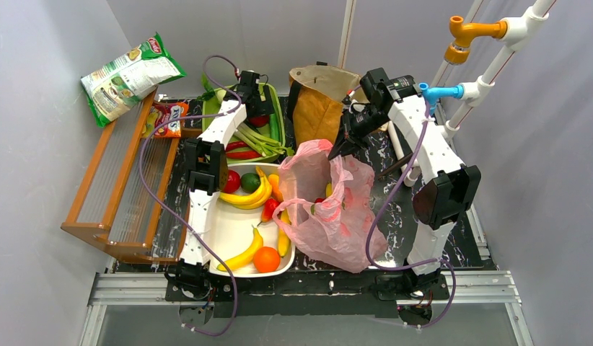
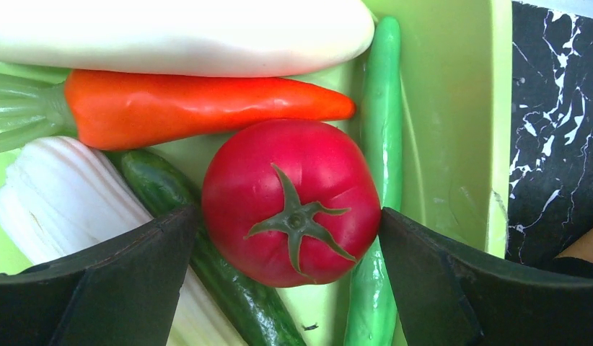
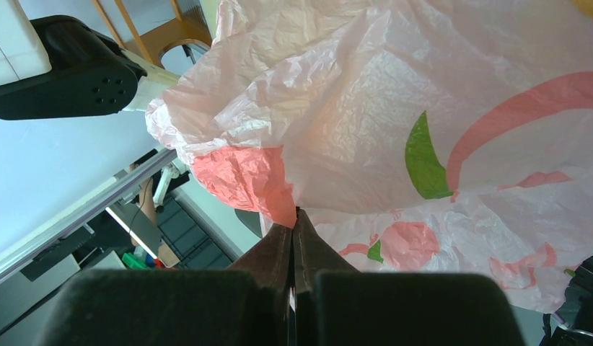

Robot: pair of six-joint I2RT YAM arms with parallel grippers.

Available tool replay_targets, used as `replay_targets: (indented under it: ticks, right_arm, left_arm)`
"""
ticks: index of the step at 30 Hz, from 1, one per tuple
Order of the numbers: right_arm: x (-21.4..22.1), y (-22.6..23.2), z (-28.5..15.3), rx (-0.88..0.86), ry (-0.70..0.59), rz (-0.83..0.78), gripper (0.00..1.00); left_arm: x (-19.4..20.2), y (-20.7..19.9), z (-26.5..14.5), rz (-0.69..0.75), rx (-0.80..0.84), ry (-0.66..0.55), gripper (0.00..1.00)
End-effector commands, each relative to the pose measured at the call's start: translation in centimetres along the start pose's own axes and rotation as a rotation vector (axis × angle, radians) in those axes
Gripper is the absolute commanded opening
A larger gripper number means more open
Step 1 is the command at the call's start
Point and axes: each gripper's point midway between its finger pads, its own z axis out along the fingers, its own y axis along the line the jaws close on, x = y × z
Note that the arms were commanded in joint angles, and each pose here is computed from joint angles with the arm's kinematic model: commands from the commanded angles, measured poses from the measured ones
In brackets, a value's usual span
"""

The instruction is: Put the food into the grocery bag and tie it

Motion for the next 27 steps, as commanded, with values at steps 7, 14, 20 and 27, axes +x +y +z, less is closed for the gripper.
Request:
replay_targets:
  ticks: [7,14,20,27]
  right_arm:
    - [-0.5,-0.1,-1.1,-0.007,-0.019,0.019,0.01]
    - [-0.4,-0.2,-1.2,-0.002,-0.022,0.021,0.01]
    - [-0.4,-0.2,-1.4,0.005,-0.029,0.019,0.01]
    - [-0.4,-0.1,-1.5,0.000,-0.033,0.008,0.01]
  left_arm:
    - [-0.7,0.1,-0.6,0.035,0.015,-0.001,0.90]
    - [-0.6,-0.3,-0.5,0.049,0.041,0.005,0.71]
    - [-2.1,-1.7,-2.0,0.051,0.115,-0.027,0.49]
    - [-4.4,-1.6,-5.1,0.076,0.121,-0.100,0.41]
